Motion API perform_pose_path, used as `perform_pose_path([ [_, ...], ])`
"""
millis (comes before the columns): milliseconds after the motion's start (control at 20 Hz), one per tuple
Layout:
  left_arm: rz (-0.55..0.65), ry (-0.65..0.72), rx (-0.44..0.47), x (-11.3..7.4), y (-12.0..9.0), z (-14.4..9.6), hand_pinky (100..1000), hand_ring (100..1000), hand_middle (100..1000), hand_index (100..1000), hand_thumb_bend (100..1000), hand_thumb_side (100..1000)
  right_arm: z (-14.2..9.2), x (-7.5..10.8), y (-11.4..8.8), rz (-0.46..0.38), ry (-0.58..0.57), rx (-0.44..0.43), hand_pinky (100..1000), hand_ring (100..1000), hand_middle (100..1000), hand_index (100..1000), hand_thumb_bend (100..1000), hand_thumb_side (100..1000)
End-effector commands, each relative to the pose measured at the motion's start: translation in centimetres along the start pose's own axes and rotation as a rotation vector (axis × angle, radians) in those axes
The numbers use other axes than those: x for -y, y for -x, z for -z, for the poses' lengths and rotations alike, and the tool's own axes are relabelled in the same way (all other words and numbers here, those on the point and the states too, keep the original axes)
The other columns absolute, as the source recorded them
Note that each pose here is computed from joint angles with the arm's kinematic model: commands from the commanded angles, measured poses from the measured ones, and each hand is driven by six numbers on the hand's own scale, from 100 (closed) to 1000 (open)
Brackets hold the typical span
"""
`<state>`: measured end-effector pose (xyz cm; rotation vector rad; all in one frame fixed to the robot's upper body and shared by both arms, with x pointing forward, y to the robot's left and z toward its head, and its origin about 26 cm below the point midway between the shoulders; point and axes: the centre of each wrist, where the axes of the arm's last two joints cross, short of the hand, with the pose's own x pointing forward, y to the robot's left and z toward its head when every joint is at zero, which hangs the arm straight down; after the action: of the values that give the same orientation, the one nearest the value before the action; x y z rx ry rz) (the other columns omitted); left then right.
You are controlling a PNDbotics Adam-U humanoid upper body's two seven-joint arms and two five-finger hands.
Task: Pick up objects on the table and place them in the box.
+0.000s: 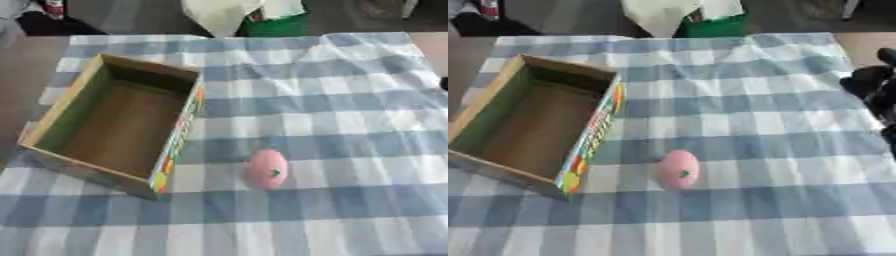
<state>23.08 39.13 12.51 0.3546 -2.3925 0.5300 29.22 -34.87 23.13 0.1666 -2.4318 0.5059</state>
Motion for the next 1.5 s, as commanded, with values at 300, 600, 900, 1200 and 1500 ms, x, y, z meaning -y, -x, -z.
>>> perform_pose_path([
  [300,0.008,0.033,0.018,0.0,-0.7,0.6,513,381,584,795,176,563,5.9,0.6,-1.9,-0.396,-0.318,0.075,894,843,805,942,273,1000],
  [600,0.008,0.048,0.009,0.1,-0.6,0.6,514,381,584,795,175,561,7.3,-0.2,-2.4,-0.486,-0.414,0.122,854,851,836,962,392,1000],
  [900,0.0,0.054,0.003,0.2,-0.6,0.5,513,381,583,794,175,561,11.1,-2.1,-3.2,-0.602,-0.64,0.184,838,853,840,954,410,1000],
  [1200,-0.001,0.054,0.001,0.1,-0.6,0.4,513,380,583,794,177,561,14.0,-4.5,-2.3,-0.66,-0.787,0.262,832,858,843,951,442,1000],
  [1500,-0.002,0.054,-0.002,0.1,-0.5,0.3,514,380,583,794,176,559,14.7,-5.6,-0.7,-0.725,-0.915,0.256,842,852,814,948,522,1000],
])
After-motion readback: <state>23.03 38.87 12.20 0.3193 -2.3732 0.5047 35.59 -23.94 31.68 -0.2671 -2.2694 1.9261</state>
